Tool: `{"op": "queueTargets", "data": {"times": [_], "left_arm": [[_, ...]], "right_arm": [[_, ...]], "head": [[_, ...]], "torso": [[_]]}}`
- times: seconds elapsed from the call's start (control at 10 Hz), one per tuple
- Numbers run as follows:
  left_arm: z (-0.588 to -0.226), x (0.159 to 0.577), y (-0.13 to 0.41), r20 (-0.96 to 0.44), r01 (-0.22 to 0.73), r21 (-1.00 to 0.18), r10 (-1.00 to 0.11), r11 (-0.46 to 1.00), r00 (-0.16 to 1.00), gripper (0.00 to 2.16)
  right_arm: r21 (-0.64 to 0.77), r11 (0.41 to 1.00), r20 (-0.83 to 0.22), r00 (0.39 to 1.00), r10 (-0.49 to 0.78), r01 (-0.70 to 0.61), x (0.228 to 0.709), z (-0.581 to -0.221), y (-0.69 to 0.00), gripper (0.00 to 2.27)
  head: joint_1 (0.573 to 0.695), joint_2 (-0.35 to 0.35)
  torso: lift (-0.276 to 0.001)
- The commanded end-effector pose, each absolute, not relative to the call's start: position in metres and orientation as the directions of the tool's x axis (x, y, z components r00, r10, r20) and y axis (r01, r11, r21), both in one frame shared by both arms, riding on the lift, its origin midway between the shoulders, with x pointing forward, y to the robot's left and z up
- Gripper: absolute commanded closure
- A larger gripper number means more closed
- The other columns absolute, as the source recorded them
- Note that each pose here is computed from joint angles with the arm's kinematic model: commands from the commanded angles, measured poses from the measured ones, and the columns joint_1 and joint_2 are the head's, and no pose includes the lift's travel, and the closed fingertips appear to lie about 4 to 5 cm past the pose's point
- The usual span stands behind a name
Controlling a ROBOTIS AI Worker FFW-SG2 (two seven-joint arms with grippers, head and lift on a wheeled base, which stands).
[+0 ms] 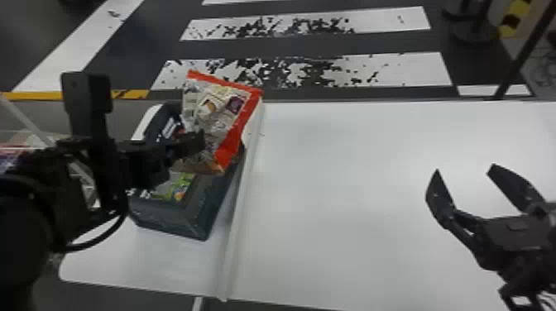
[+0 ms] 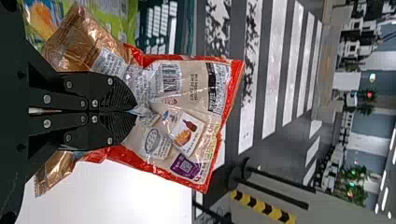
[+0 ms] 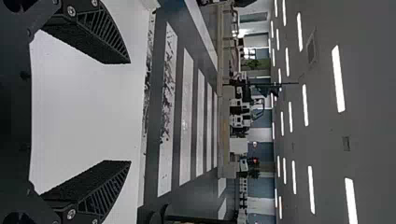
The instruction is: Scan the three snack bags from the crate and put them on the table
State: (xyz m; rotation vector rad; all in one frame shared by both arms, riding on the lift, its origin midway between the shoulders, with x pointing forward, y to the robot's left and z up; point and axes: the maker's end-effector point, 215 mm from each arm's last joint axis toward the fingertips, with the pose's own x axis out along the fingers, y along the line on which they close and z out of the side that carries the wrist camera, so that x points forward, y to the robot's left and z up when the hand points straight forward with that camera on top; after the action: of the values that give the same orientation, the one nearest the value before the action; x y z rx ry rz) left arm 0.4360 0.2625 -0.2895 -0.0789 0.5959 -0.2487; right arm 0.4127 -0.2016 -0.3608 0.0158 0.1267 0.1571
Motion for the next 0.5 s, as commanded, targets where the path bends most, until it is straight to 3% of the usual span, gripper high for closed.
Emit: {"op": "queueTargets", "data": {"times": [0.0, 0.4], "left_arm": [[-0.298, 0.436, 0.214, -0.536, 0.302, -0.224, -0.376, 0.927, 0.756, 2.06], [-0.343, 0.426, 0.113, -0.488, 0.474, -0.378, -0.607, 0.795, 0.628, 2.06]], "right_arm": [[0.031, 0.988, -0.109, 0.982, 0.151, -0.149, 0.421, -0.354, -0.204, 0.12], [0.044, 0.992, -0.081, 0.99, 0.12, -0.116, 0.435, -0.342, -0.219, 0.12]], "head": [[0.695, 0.105], [0.695, -0.063]], "torso": [[-0.094], [-0.094]]}}
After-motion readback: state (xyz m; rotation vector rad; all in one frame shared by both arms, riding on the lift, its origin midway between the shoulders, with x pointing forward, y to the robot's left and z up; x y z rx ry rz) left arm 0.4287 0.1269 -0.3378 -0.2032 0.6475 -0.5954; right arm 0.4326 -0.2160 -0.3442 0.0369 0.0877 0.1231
